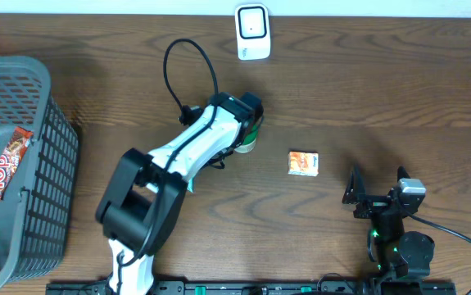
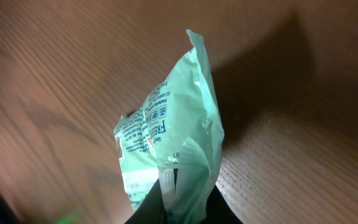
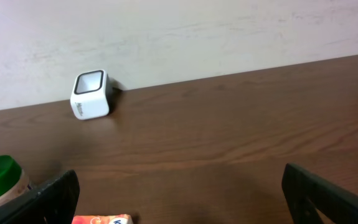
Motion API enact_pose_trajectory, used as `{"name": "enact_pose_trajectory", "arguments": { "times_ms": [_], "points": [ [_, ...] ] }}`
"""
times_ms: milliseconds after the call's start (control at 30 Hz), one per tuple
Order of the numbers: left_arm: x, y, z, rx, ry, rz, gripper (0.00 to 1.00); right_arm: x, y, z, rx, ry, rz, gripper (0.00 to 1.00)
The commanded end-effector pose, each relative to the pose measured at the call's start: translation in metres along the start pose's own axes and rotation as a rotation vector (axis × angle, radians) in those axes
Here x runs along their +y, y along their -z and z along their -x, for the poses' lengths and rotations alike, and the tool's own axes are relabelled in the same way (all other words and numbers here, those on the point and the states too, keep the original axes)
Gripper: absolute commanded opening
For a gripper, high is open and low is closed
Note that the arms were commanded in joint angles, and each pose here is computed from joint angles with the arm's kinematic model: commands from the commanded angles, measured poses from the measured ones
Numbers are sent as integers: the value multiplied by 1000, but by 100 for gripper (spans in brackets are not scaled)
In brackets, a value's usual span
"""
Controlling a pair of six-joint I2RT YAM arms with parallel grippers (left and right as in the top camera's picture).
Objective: Scan the item barcode
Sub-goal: 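Carry the wipes pack with the left gripper and set it left of the jar, then reach into the basket and grasp the red chocolate bar with the left gripper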
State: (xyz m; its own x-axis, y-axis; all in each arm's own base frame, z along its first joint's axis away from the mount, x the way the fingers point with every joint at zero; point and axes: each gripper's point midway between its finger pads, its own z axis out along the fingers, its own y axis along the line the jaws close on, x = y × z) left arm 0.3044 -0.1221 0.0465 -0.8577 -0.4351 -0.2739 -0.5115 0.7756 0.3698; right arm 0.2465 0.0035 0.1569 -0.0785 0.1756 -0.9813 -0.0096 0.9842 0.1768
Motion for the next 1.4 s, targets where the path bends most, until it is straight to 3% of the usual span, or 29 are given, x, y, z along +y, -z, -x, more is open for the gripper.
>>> {"name": "enact_pose_trajectory", "arguments": {
  "times_ms": [0,100,200,333,467,567,733,900,1133,1233,1367],
  "points": [
    [-2,-16,-10,40,57,44,8,2,0,-1,4,-6,8,99],
    [-3,-18,-11,40,51,53,61,2,0,-1,4,-6,8,99],
    [-5,-4,-1,17,32,9,73,2,0,-1,4,-6,8,99],
    [-5,46,25,-42,-28,-131,75,2,0,-1,4,-6,8,99],
    [24,110,56,-128,-53,-267,79,2,0,-1,4,-6,8,99],
    [62,159,80,-224,-46,-381,81,2,0,-1,4,-6,8,99],
    [157,199,120,-365,142,-477,85,2,0,-1,4,-6,8,99],
    [269,182,140,-369,484,-427,85,2,0,-1,4,-6,8,99],
    [371,122,148,-244,825,-312,85,2,0,-1,4,-6,8,99],
    [399,99,156,-232,873,-250,85,2,0,-1,4,-6,8,99],
    [418,74,180,-262,800,-203,90,2,0,-1,4,-6,8,99]
  ]
}}
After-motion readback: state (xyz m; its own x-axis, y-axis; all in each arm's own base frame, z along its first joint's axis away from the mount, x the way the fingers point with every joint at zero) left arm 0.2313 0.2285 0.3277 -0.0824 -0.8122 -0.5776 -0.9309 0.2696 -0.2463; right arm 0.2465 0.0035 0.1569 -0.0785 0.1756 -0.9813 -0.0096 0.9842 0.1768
